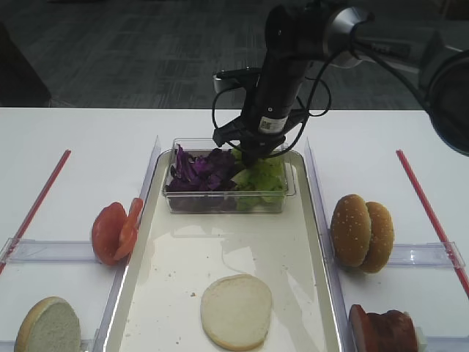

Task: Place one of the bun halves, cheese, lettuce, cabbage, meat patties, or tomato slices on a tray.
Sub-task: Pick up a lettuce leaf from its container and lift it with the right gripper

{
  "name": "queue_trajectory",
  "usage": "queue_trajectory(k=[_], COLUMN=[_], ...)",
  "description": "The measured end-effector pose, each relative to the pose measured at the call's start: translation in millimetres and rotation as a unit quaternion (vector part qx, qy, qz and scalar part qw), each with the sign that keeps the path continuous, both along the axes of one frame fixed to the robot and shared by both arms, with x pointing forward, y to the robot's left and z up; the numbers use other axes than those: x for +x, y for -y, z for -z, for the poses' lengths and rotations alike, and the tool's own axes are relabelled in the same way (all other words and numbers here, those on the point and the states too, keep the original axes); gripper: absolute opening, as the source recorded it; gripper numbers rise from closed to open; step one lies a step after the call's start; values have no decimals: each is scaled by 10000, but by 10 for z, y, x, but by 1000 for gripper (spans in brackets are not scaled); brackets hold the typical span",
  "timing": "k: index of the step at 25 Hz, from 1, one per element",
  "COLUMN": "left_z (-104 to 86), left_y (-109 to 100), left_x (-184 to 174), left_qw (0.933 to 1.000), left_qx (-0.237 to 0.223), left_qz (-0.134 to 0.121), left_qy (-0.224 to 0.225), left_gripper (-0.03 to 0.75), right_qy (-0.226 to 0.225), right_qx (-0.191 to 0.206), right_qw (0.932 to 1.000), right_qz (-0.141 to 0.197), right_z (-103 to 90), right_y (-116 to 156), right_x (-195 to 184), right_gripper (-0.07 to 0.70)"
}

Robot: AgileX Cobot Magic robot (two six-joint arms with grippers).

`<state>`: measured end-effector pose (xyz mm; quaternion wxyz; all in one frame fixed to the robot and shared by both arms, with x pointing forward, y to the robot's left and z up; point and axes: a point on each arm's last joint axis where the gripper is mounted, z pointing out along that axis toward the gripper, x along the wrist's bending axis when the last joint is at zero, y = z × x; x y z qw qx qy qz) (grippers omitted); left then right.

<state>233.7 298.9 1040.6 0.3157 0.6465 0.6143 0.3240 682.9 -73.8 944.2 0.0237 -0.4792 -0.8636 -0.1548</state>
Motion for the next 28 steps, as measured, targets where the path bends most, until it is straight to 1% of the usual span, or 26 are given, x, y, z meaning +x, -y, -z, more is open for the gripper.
queue_trajectory(k=[3,11,22,28], left_z=[0,0,0,0], left_y=[0,0,0,0], left_x=[0,0,0,0], left_qw=[10000,10000,10000,10000], left_qx=[0,0,0,0], left_qz=[0,0,0,0], left_qy=[0,0,0,0], left_gripper=[366,366,366,366], right_qy=[43,21,36,178], right_qx=[24,11,24,79], right_qw=[10000,10000,10000,9998], right_qz=[-22,-51,-67,-79], right_z=[-44,-54,-99,-285], right_y=[0,3,6,20], right_x=[-4,-13,-23,-51], right_gripper=[142,63,57,52])
